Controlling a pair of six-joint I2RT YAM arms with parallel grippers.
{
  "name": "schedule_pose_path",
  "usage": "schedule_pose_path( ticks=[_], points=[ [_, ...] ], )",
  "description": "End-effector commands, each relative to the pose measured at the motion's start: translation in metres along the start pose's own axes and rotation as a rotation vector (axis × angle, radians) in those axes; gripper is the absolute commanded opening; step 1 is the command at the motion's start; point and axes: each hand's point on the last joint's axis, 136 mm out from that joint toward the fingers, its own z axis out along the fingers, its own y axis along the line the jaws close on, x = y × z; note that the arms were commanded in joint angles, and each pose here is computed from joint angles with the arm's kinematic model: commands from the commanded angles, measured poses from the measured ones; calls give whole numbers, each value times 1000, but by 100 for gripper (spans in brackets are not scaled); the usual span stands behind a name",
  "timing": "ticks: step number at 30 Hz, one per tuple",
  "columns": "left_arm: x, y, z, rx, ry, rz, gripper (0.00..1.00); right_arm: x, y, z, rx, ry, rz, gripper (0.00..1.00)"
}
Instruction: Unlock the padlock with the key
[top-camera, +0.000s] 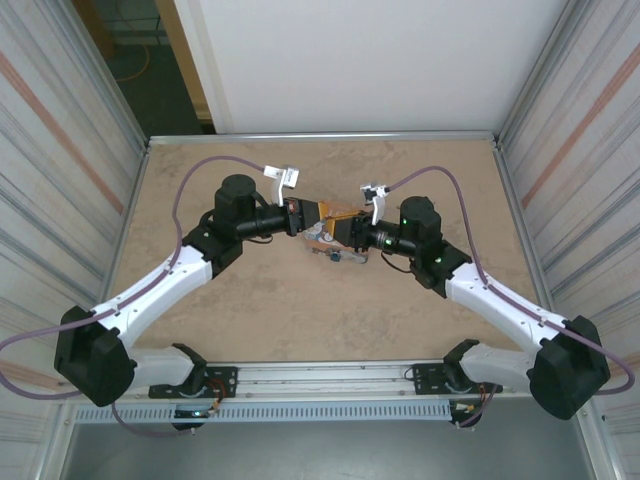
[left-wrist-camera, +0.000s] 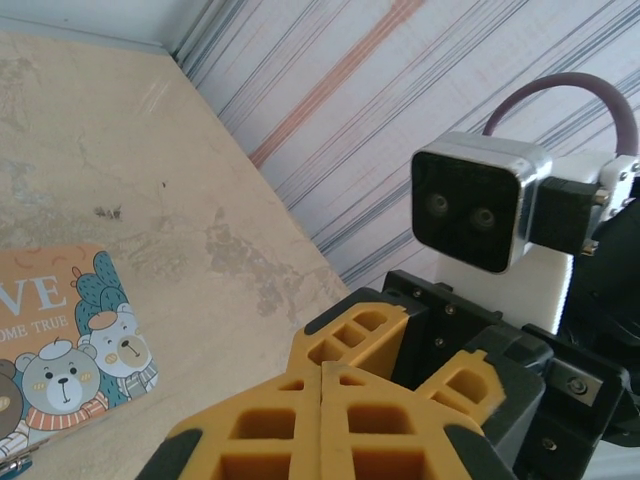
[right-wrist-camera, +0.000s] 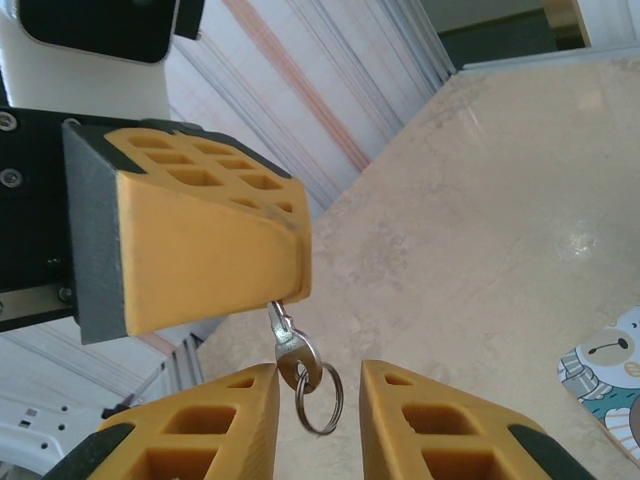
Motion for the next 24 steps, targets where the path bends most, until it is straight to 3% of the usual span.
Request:
schedule_pose_path(
  ticks=[1, 8, 13, 16, 24],
  points=[
    [-7, -15, -8, 51, -27, 35, 0, -18, 17, 1, -48, -30, -10, 24],
    [-7, -13, -7, 47, -25, 32, 0, -18, 14, 1, -32, -32, -3, 14],
    [-7, -12, -7, 41, -29, 35, 0, -16, 12, -1, -10, -29, -10, 0],
    [-8, -12, -8, 36, -33, 38, 0, -16, 10, -4, 4, -33, -12, 0],
    [-14, -10, -17, -16, -62, 64, 38, -9, -3, -10, 79, -11, -33, 0]
  ],
)
